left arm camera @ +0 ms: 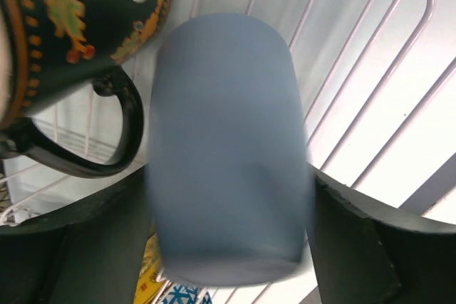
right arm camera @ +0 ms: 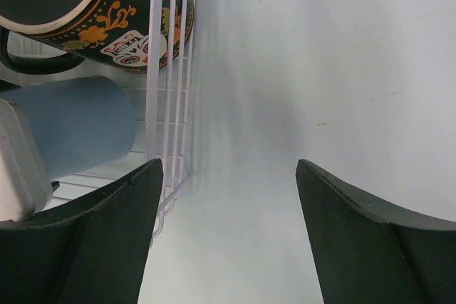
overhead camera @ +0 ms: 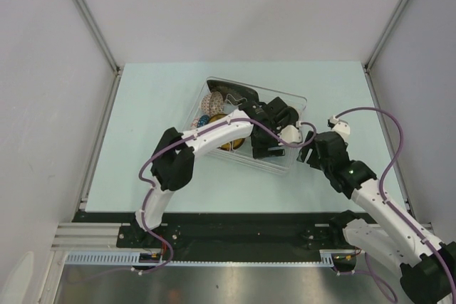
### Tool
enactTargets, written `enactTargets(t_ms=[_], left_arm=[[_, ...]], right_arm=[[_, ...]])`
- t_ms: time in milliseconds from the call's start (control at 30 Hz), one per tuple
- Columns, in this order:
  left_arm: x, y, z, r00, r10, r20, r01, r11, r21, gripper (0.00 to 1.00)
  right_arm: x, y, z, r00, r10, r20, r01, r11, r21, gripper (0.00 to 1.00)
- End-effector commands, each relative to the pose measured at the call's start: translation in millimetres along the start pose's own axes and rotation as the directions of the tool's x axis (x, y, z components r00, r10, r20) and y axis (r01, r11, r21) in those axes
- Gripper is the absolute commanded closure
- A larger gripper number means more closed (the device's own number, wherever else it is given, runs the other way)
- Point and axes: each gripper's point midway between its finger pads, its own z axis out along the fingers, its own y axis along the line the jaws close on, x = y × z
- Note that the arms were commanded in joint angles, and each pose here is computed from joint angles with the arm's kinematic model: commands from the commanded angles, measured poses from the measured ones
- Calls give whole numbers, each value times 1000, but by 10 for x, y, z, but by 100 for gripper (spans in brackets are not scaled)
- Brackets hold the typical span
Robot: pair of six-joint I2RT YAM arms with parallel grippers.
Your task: Load the mixed dishes into the dish rack
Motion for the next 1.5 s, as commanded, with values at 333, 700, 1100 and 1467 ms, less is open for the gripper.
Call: enactTargets(t_ms=[333, 700, 1100, 1467], left_arm=[[-160, -73, -158, 998, 42, 40, -41, 999, -31, 9], [-334, 38, -719, 991, 30, 131, -14, 993, -116, 0], [224, 502, -2144, 901, -200, 386, 299, 929, -217, 0], [2943, 1489, -2135, 676, -574, 462, 734, 466, -494, 0]], right_arm=[[-62, 78, -68, 998, 42, 42, -40, 998, -53, 20], [-86, 61, -87, 998, 40, 57, -37, 998, -56, 18], [-156, 158, 47, 999, 33, 15, -32, 999, -38, 16], [-515, 178, 248, 997, 58, 40, -58, 998, -2, 18]])
